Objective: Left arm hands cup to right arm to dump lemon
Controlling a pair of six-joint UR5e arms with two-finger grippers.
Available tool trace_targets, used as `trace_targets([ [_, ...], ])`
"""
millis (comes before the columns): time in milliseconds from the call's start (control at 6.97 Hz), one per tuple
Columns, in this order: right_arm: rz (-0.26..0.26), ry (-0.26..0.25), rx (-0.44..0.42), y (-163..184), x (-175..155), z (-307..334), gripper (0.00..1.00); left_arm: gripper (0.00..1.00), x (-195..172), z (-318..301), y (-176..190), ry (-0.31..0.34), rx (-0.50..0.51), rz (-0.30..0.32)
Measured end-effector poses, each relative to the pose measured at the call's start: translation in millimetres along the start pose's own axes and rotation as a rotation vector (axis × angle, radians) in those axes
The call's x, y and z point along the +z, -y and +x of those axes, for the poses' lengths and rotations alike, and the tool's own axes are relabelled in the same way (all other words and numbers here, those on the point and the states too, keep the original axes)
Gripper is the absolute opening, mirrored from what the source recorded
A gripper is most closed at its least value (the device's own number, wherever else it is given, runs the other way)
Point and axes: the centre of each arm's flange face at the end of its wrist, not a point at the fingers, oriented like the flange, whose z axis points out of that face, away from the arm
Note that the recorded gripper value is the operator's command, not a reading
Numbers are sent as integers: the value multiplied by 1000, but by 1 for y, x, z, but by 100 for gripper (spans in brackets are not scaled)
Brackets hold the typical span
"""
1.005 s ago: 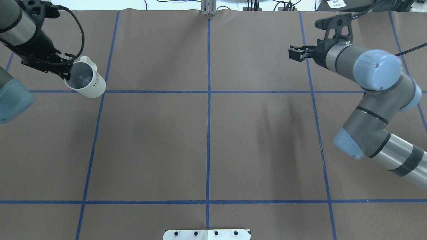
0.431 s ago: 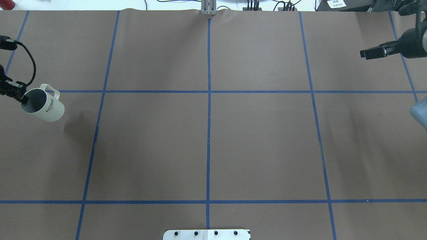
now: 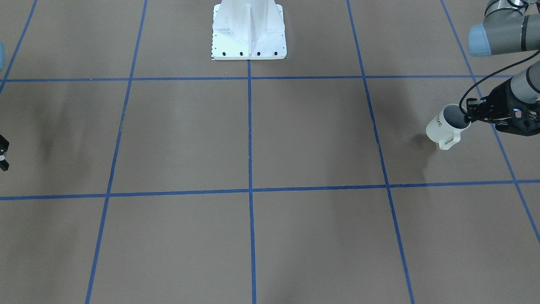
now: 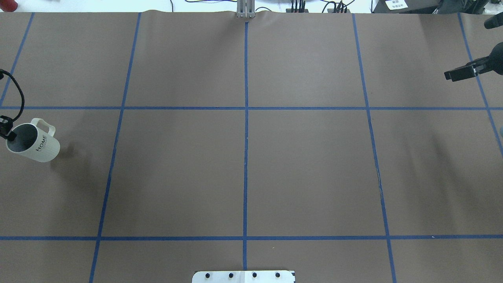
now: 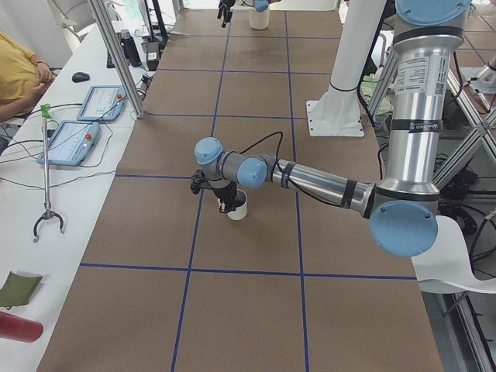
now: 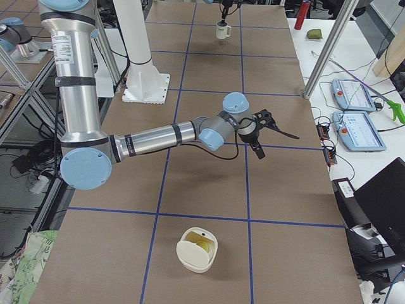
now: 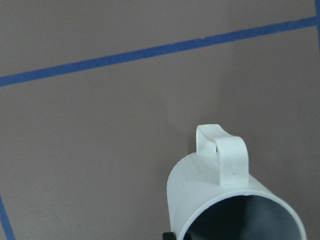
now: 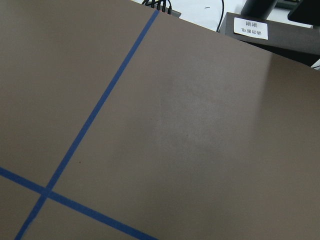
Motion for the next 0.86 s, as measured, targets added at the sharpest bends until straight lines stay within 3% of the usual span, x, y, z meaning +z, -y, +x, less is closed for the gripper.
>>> trace_targets([
  [287, -29, 14, 6, -12, 1, 3, 100, 5, 4, -1, -1, 0, 2, -7],
  [574, -42, 15, 11, -17, 4, 5, 100, 75, 7, -1, 1, 1, 3, -13],
  [861, -63, 23, 20, -16, 5, 3, 100, 99, 5, 2, 5, 0, 8, -8],
])
